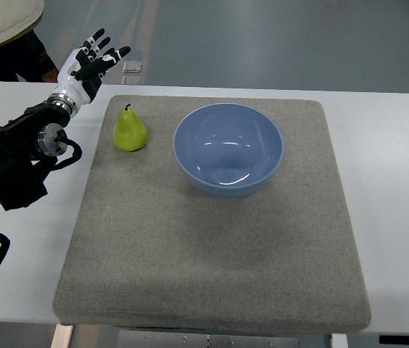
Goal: Place pear in bowl with left hand
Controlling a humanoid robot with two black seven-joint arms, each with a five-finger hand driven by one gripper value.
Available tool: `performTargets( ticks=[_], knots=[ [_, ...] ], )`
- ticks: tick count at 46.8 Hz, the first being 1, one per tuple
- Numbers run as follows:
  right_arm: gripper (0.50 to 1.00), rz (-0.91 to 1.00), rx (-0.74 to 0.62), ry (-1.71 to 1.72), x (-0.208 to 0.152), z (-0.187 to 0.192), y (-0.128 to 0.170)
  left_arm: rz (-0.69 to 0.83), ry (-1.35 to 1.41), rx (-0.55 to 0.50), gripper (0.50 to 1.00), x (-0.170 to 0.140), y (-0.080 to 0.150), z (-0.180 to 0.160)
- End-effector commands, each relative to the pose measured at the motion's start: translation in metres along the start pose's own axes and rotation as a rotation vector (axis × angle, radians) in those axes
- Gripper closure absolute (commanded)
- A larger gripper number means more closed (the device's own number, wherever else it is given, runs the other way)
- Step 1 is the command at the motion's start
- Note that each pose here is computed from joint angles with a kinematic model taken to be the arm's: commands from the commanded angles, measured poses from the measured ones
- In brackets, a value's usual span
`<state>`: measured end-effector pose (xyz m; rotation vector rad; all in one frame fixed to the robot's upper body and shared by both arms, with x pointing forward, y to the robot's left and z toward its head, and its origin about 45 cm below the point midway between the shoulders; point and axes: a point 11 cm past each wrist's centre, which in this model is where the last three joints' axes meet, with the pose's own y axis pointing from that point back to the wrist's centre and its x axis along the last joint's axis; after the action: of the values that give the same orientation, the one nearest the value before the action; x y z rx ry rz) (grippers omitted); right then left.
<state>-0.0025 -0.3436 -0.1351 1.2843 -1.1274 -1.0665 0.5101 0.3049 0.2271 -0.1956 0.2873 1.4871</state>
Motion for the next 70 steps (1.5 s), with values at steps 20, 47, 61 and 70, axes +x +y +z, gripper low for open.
performTargets(
  ticks=[20,47,61,70],
  knots=[
    [0.574,0.000,0.000,0.000,0.000,0.000,0.000,-0.012,0.006,-0.039,0.506,-0.005,0.000,0.001],
    [0.574,-0.001,0.000,0.000,0.000,0.000,0.000,0.026,-0.004,0.008,0.512,0.002,0.001,-0.007],
    [0.574,0.000,0.000,0.000,0.000,0.000,0.000,0.034,-0.031,0.076,0.516,-0.003,-0.005,-0.002],
    [0.574,0.000,0.000,0.000,0.000,0.000,0.000,0.022,-0.062,0.038,0.514,-0.006,-0.012,0.024]
  ],
)
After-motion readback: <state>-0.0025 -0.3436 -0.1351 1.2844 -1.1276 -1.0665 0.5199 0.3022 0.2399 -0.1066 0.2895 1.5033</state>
